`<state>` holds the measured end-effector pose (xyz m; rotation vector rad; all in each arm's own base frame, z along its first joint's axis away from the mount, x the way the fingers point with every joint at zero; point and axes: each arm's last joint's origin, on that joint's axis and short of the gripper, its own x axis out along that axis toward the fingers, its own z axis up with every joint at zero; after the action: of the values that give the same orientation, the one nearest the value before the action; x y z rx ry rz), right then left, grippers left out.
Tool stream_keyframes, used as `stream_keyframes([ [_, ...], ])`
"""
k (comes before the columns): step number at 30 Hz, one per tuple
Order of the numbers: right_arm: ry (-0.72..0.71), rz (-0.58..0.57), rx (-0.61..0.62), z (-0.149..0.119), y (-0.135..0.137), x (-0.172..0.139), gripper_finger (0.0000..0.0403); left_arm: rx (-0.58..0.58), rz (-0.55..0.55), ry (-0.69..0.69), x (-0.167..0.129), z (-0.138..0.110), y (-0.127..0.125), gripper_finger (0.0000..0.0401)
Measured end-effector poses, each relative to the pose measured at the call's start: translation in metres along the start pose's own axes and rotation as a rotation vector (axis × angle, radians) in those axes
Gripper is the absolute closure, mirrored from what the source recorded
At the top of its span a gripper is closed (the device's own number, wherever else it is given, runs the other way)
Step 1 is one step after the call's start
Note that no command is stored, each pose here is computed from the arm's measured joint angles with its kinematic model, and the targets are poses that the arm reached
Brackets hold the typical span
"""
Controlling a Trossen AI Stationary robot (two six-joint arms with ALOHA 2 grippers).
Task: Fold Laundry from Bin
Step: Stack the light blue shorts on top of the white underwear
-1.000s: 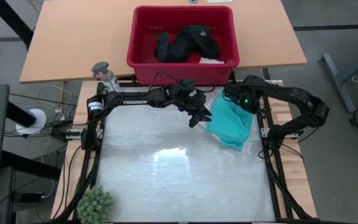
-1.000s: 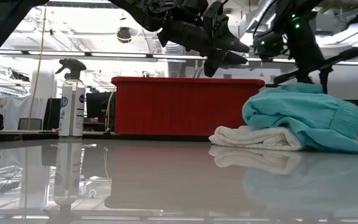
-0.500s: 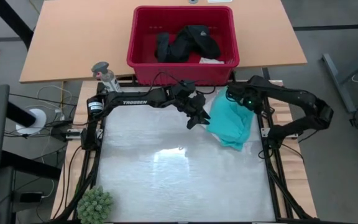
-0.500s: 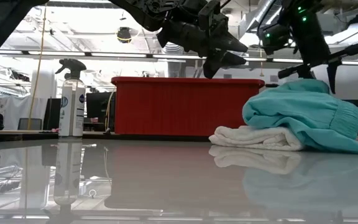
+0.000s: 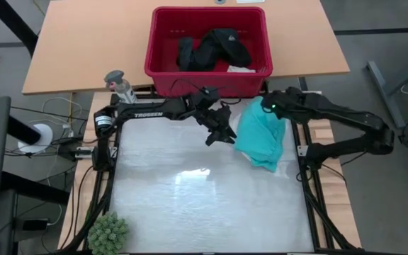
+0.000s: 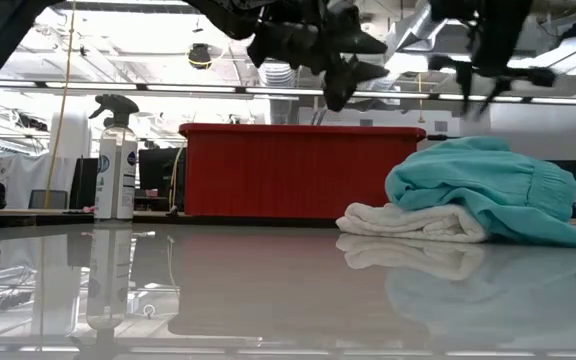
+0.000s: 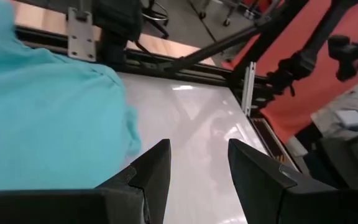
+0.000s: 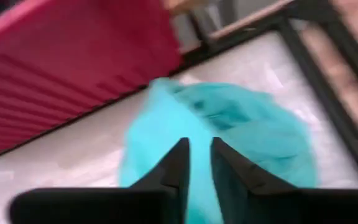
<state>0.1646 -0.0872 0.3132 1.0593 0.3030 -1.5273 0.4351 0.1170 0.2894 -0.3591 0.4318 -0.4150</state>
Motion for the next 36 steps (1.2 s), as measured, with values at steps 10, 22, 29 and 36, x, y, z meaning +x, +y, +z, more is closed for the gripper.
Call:
stream_keyframes([
  [10,0.024,-0.22,0.032,-0.035,0.017,0.037,0.037,-0.038,0.035,-0.01,-0.031,0.013,-0.006,0.0252],
  [22,0.043,-0.554,0.028,-0.028,0.016,0.108,0.0368,-0.063,0.035,0.019,-0.031,0.01,-0.009,0.0252],
  [29,0.045,-0.627,0.132,-0.019,0.013,0.131,0.036,-0.105,0.028,0.065,-0.03,0.004,-0.01,0.0252],
  [36,-0.066,-0.435,0.115,0.013,0.02,0.088,0.0359,-0.063,0.051,0.105,-0.031,0.001,-0.015,0.0252],
])
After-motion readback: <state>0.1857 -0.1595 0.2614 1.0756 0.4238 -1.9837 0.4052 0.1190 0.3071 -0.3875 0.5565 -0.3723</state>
